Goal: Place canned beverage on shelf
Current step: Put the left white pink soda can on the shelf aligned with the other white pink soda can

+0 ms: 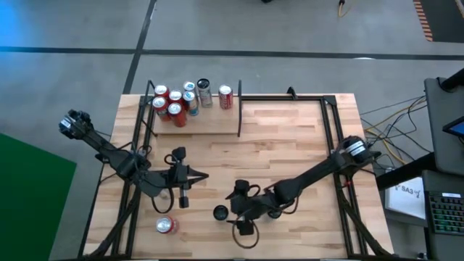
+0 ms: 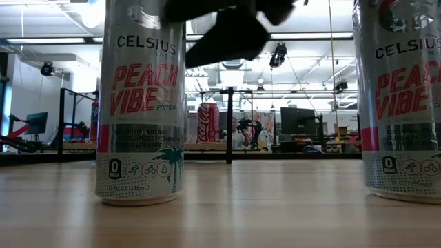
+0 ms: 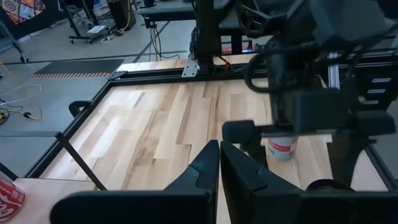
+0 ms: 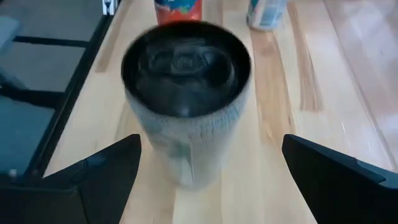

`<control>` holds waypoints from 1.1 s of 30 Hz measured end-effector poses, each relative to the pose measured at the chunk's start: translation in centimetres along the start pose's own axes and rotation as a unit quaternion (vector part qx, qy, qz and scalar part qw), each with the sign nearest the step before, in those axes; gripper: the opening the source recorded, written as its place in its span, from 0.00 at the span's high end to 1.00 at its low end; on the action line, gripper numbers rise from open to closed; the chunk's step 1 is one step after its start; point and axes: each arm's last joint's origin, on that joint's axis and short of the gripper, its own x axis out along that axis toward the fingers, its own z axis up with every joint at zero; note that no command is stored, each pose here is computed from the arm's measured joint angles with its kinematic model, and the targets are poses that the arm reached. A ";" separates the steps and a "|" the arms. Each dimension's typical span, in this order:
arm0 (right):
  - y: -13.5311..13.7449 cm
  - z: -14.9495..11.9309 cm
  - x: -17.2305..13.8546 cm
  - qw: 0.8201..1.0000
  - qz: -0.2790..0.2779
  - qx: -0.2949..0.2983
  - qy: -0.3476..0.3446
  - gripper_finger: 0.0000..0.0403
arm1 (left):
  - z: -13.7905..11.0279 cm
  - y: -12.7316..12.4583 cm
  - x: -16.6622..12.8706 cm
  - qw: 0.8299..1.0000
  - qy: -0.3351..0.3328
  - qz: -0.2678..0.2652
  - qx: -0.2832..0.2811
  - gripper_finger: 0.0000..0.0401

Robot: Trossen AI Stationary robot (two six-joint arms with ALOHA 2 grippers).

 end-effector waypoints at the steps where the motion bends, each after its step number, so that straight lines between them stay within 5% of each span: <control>1: 0.1 0.2 0.3 1.000 0.000 -0.001 0.000 0.06 | 0.0 -0.1 0.0 1.000 0.000 -0.001 0.001 1.00; 24: 0.2 0.9 2.4 0.997 0.017 -0.062 -0.033 0.07 | 0.3 -0.3 -0.1 1.000 -0.016 -0.007 0.005 1.00; 33: 0.0 0.5 4.3 0.997 0.014 -0.069 -0.021 0.33 | 0.3 -0.3 -0.1 0.999 -0.017 -0.002 0.033 1.00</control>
